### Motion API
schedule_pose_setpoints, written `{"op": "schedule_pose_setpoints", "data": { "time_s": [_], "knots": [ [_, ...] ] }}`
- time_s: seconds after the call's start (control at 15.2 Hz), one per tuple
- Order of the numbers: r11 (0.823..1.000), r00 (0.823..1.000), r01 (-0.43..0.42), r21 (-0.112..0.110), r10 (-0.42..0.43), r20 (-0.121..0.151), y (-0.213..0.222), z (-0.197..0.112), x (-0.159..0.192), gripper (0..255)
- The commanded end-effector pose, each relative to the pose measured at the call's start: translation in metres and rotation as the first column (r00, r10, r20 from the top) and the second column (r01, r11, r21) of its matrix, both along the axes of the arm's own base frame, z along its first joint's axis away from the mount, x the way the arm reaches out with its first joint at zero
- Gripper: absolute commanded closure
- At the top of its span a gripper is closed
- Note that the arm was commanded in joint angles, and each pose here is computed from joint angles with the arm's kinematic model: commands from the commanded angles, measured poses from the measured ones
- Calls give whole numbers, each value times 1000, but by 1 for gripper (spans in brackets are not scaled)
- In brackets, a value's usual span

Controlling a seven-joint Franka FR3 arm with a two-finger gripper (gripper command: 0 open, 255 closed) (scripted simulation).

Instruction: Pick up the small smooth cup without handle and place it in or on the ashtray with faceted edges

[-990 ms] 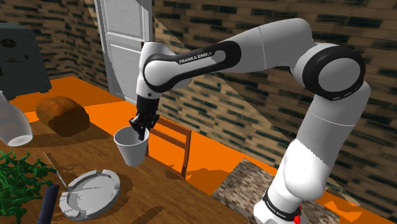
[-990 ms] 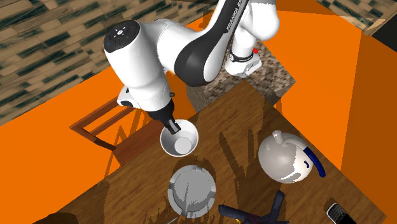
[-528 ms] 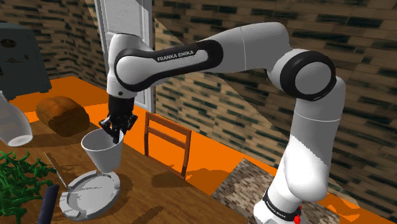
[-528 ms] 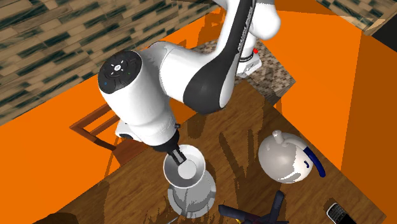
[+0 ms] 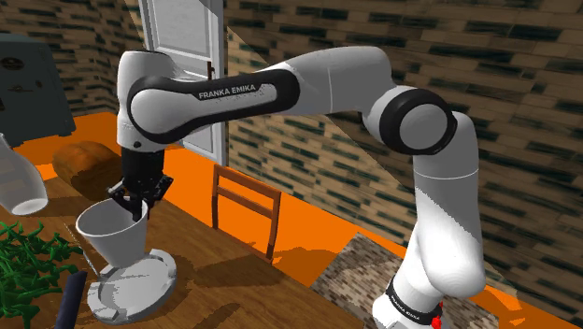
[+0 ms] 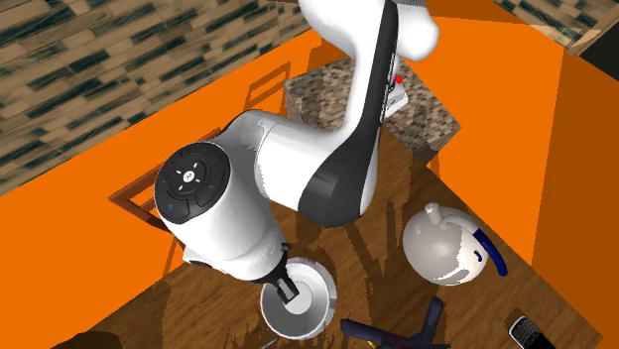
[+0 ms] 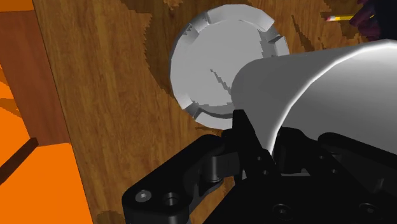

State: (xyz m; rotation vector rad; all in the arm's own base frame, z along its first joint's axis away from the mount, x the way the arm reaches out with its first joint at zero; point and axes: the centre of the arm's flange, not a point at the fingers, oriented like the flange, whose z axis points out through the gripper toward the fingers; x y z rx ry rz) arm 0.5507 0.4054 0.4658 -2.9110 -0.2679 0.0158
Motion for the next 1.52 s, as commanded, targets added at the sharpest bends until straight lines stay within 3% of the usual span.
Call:
{"op": "schedule_pose_setpoints", "data": {
  "time_s": [0.0, 0.92, 1.39, 1.45],
  "knots": [
    [1000, 1000, 0, 0, 0, 1, 1, -10, 1, 255],
    [1000, 1000, 0, 0, 0, 1, 1, -83, 1, 255],
    [1000, 1000, 0, 0, 0, 1, 1, -83, 1, 255],
    [1000, 1000, 0, 0, 0, 1, 1, -83, 1, 0]
  ]
}}
